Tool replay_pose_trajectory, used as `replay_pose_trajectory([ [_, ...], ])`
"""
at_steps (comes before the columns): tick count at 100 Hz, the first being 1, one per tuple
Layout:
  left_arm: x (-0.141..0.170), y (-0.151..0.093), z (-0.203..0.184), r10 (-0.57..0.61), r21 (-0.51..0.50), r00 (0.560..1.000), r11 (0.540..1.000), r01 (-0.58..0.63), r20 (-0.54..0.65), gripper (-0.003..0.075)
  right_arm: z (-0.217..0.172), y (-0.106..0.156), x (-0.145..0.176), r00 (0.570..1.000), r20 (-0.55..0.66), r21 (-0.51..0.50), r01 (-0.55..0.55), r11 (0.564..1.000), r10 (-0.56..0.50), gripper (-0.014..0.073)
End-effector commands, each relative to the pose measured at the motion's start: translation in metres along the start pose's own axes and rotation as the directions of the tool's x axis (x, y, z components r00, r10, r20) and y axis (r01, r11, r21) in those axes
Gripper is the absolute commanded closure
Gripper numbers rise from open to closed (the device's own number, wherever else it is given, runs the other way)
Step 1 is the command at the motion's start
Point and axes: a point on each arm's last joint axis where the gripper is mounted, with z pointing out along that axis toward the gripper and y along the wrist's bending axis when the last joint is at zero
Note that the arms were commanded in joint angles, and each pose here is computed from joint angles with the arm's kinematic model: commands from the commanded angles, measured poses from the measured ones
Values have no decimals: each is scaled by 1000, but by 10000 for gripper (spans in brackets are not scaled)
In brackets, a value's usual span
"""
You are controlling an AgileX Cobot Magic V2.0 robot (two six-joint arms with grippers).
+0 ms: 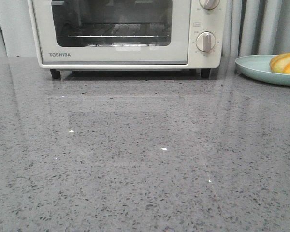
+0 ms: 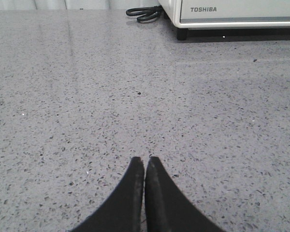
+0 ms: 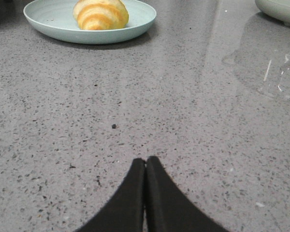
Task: Put bread in oven
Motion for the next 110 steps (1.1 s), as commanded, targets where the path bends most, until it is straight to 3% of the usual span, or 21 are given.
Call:
replay_pose_trajectory([
  [1,0,1,0,-21,-5,997,1000,22,74,741,1,0,5,1000,20,2,23,1000,-23,649],
  [79,0,1,0,-21,-5,997,1000,22,74,741,1,0,5,999,23,2,23,1000,-23,649],
  [85,0,1,0,-21,-5,997,1000,22,74,741,1,0,2,996,54,15,69,997,-70,649],
  [91,0,1,0,-21,-5,997,1000,22,74,741,0,0,-6,979,141,31,145,989,-148,649],
  [97,0,1,0,-21,-5,997,1000,22,74,741,-2,3,-17,953,261,18,152,988,-152,649],
  [110,-2,0,0,-44,1,995,999,44,92,741,-15,11,-44,814,569,-23,158,987,-117,649],
])
